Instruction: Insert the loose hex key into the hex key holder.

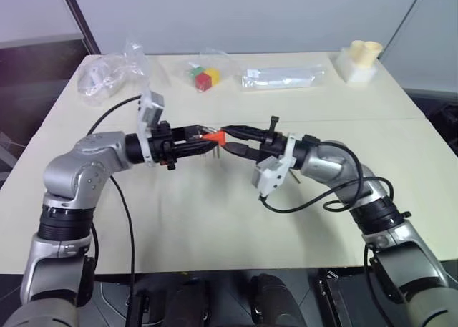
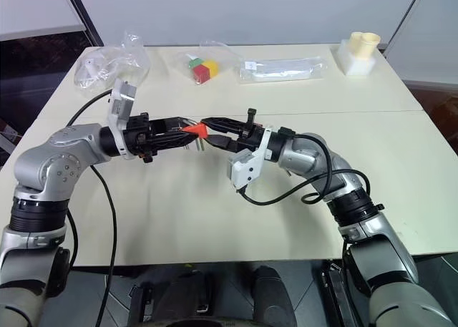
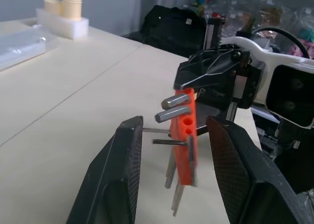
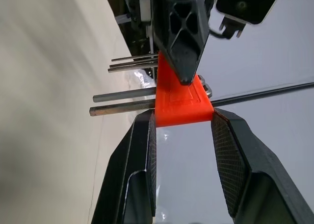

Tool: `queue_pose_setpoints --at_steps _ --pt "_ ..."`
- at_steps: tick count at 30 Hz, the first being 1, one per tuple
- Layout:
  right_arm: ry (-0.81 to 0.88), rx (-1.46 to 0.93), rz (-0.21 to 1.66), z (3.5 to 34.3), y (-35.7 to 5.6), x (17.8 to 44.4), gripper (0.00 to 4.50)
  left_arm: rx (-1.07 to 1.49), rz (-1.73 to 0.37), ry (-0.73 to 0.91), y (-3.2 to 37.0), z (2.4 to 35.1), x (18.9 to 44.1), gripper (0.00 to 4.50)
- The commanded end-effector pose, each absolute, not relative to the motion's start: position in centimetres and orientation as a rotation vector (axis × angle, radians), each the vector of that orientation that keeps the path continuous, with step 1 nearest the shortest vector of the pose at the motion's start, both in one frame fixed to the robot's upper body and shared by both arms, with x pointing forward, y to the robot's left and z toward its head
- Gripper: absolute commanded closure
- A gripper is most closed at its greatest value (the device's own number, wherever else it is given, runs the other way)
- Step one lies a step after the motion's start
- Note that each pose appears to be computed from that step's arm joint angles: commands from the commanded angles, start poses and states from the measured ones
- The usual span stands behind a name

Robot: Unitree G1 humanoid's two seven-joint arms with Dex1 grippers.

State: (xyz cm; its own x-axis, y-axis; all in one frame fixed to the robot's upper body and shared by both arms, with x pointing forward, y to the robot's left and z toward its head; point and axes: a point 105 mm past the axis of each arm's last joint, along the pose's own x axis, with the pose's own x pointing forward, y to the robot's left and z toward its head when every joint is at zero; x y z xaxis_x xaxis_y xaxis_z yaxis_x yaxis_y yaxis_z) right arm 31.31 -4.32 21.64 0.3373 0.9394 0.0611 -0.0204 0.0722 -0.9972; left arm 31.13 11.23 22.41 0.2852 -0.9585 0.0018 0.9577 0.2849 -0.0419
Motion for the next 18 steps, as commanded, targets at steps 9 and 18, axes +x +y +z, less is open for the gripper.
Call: queue_pose_setpoints --at_steps 9,18 --pt "-1.021 -1.271 0.867 23.59 -4.94 31.29 3.45 -0.012 -1.276 -0.023 11.75 23.67 30.56 2.39" --pt "-1.028 -1.269 0.862 23.82 -4.94 31.23 3.45 -0.01 -1.272 -0.017 11.87 23.45 30.6 2.39"
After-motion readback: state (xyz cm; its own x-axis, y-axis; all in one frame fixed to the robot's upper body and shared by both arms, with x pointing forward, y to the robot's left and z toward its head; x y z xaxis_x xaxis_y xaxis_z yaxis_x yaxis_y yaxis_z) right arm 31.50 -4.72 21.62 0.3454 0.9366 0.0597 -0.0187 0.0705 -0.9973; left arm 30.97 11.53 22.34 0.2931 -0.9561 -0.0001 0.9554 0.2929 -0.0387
